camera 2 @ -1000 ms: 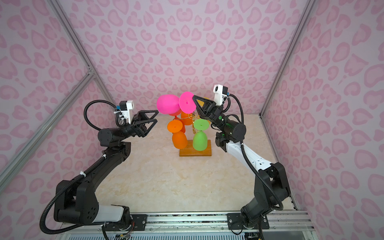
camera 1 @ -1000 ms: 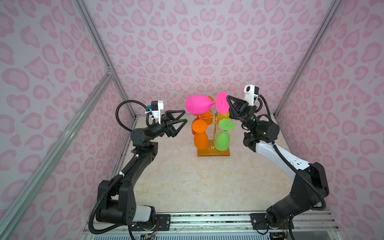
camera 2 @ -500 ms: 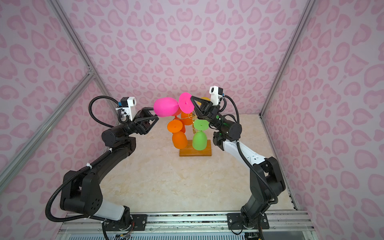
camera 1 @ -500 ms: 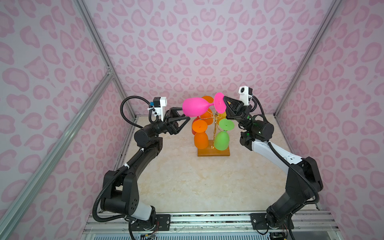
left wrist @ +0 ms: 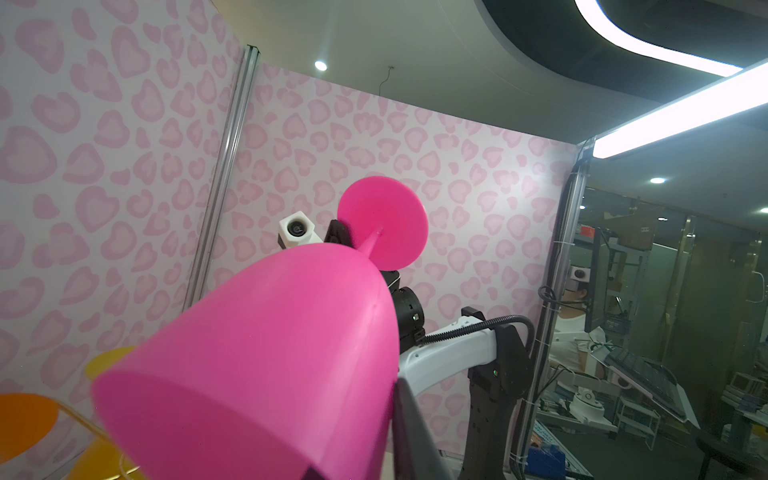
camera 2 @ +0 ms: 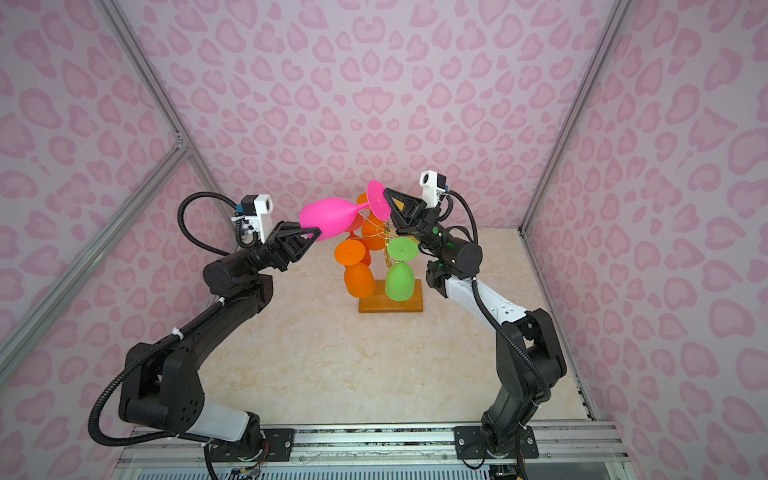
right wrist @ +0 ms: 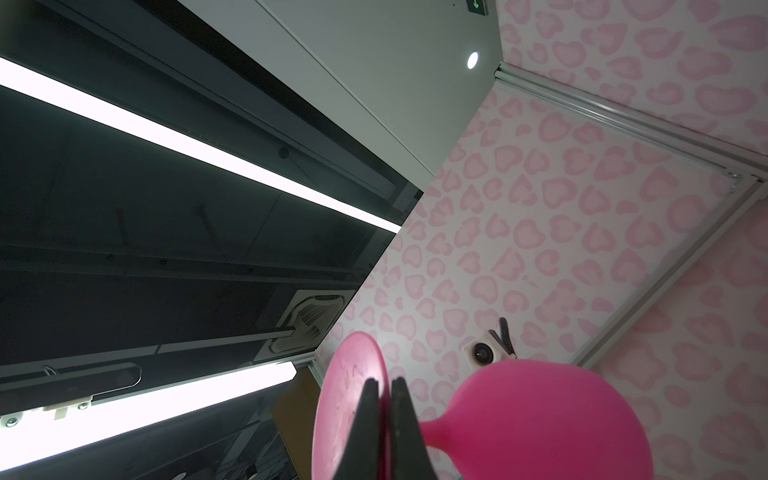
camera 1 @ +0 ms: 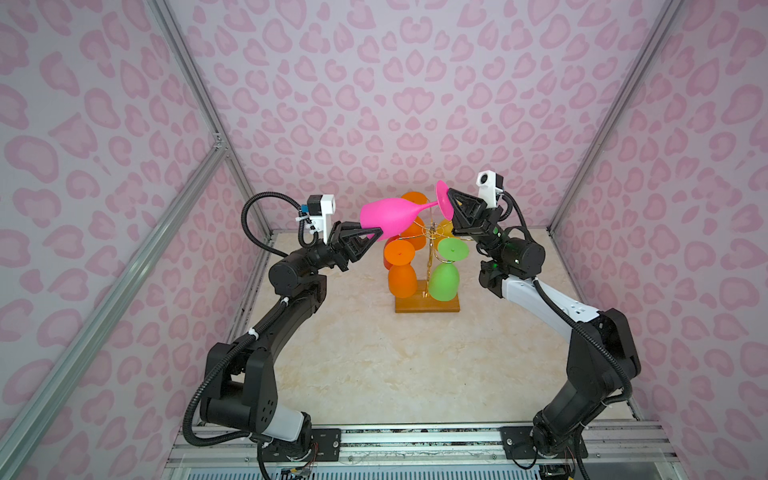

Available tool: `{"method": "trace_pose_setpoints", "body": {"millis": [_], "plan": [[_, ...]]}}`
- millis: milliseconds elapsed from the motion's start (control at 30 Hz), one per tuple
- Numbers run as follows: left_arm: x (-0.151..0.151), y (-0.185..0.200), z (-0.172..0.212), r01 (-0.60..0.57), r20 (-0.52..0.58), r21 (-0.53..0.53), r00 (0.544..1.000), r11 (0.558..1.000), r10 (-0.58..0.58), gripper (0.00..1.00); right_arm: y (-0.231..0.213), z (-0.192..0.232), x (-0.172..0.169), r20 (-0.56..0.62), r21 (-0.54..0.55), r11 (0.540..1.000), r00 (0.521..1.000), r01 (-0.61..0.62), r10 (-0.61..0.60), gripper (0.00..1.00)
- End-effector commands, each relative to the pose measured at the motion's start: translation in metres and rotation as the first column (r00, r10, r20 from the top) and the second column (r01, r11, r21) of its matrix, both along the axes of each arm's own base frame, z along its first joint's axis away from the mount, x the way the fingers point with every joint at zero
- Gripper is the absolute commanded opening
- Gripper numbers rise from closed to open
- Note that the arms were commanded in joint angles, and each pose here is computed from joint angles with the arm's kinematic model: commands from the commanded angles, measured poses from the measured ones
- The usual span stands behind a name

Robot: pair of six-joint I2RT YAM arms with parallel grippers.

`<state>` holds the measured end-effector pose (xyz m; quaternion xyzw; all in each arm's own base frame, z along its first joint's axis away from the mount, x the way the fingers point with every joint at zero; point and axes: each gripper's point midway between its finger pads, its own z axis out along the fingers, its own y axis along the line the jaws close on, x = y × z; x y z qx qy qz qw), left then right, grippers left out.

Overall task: Take the wine glass off the wine glass rack
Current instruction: 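Grasp the magenta glass bowl with the left gripper and release the right gripper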

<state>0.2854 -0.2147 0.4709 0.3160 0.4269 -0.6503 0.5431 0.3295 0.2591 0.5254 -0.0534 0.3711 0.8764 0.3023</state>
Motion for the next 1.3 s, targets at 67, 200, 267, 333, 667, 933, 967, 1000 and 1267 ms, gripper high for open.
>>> {"method": "trace_pose_setpoints", "body": {"millis": [67, 200, 267, 333, 667, 933, 967, 1000, 1267], "plan": [[-0.011, 0.007, 0.011, -0.020, 0.038, -0.039, 0.999, 0.999, 0.022, 0.07, -0.005, 0.000, -0.003, 0.039, 0.002, 1.000, 0.999, 0.012, -0.012, 0.06], [-0.021, 0.007, 0.014, -0.020, 0.059, -0.042, 0.998, 0.999, 0.022, 0.02, -0.010, 0.002, -0.001, 0.043, 0.004, 1.000, 0.999, 0.023, -0.024, 0.22], [-0.028, 0.006, 0.014, -0.011, 0.077, -0.029, 0.997, 1.000, 0.013, 0.02, -0.014, 0.004, 0.001, 0.053, 0.002, 0.999, 0.998, 0.039, -0.039, 0.29], [-0.036, 0.002, 0.015, 0.004, 0.093, -0.007, 0.996, 1.000, -0.003, 0.02, -0.020, 0.005, 0.002, 0.062, 0.001, 0.998, 0.996, 0.060, -0.060, 0.36], [-0.053, -0.021, 0.001, 0.002, 0.100, 0.178, 0.995, 0.984, -0.020, 0.02, -0.061, -0.005, 0.018, 0.101, -0.107, 0.959, 0.962, 0.264, -0.254, 0.47], [-0.067, -0.046, -0.030, -0.122, 0.111, 0.408, 0.990, 0.905, 0.084, 0.02, -0.084, -0.036, 0.031, 0.160, -0.375, 0.766, 0.850, 0.523, -0.502, 0.49], [-0.069, -0.048, -0.034, -0.130, 0.110, 0.434, 0.990, 0.891, 0.091, 0.02, -0.088, -0.040, 0.032, 0.165, -0.411, 0.729, 0.831, 0.548, -0.532, 0.51], [-0.071, -0.051, -0.039, -0.141, 0.111, 0.462, 0.989, 0.876, 0.101, 0.02, -0.092, -0.046, 0.035, 0.168, -0.449, 0.686, 0.808, 0.573, -0.565, 0.52], [-0.079, -0.071, -0.095, -0.200, 0.115, 0.703, 0.979, 0.682, 0.168, 0.02, -0.145, -0.084, 0.034, 0.321, -0.654, 0.255, 0.567, 0.712, -0.759, 0.57]]}}
